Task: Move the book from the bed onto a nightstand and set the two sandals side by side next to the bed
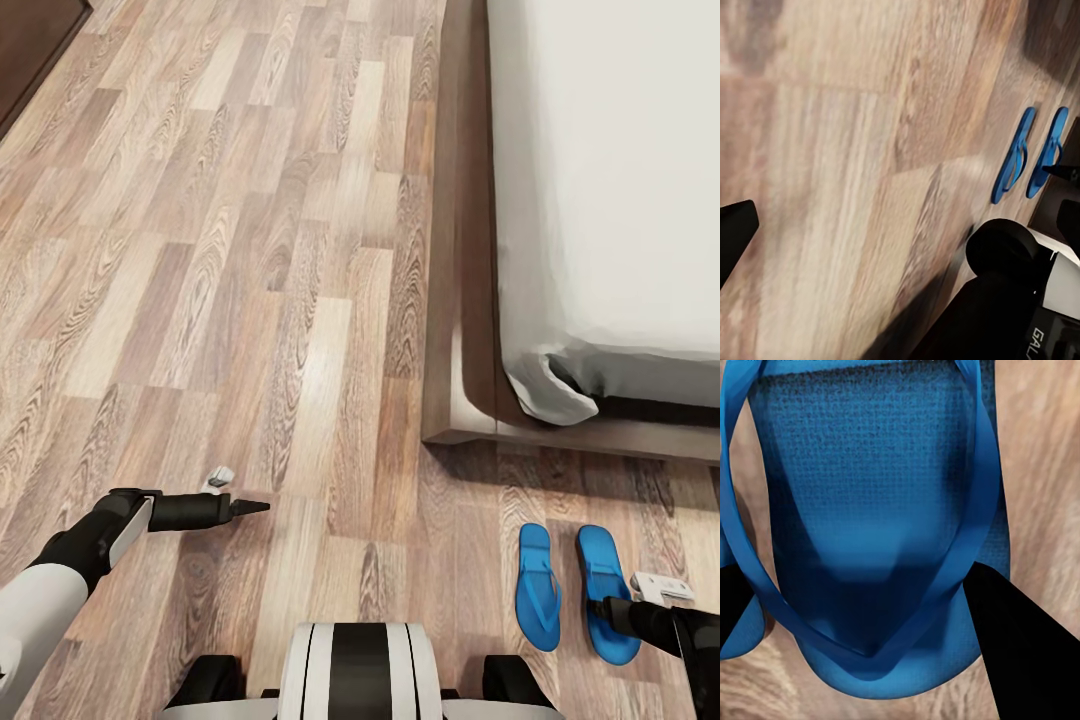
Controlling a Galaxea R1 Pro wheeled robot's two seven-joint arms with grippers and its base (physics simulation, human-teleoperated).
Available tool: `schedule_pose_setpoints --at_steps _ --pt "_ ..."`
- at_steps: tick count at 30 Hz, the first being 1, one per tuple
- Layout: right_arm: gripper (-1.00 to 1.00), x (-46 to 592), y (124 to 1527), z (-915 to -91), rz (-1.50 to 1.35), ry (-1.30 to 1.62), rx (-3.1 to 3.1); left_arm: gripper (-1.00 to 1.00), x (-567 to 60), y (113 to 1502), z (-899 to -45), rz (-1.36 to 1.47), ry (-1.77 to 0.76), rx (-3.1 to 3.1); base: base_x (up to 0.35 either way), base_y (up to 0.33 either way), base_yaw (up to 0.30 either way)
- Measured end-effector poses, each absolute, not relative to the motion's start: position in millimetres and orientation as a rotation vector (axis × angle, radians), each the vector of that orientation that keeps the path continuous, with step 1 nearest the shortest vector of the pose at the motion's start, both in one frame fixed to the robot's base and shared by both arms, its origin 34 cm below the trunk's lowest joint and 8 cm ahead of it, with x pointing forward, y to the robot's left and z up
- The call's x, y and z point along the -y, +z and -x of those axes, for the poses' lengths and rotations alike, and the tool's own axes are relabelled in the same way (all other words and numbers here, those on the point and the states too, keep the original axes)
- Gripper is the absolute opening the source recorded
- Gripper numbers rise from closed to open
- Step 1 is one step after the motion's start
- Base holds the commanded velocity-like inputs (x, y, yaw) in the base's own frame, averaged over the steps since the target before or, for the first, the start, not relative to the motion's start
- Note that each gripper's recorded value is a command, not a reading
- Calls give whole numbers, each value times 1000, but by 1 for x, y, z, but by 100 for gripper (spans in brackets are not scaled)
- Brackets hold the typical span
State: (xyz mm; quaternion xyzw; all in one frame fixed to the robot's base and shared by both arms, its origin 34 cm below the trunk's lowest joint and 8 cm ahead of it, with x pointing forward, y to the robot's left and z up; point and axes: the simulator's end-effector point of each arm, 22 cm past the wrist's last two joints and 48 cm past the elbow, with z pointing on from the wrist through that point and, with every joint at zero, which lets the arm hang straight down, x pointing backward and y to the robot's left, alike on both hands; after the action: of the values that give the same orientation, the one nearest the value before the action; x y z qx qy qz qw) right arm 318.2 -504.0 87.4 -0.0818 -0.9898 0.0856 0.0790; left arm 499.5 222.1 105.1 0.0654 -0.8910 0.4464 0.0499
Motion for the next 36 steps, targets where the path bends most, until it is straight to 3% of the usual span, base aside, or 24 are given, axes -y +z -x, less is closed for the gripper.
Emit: schedule_pose_setpoints --at_steps 36 --pt "-100 504 78 -303 237 258 2927 100 -221 89 -485 -221 1344 2682 0 0 0"
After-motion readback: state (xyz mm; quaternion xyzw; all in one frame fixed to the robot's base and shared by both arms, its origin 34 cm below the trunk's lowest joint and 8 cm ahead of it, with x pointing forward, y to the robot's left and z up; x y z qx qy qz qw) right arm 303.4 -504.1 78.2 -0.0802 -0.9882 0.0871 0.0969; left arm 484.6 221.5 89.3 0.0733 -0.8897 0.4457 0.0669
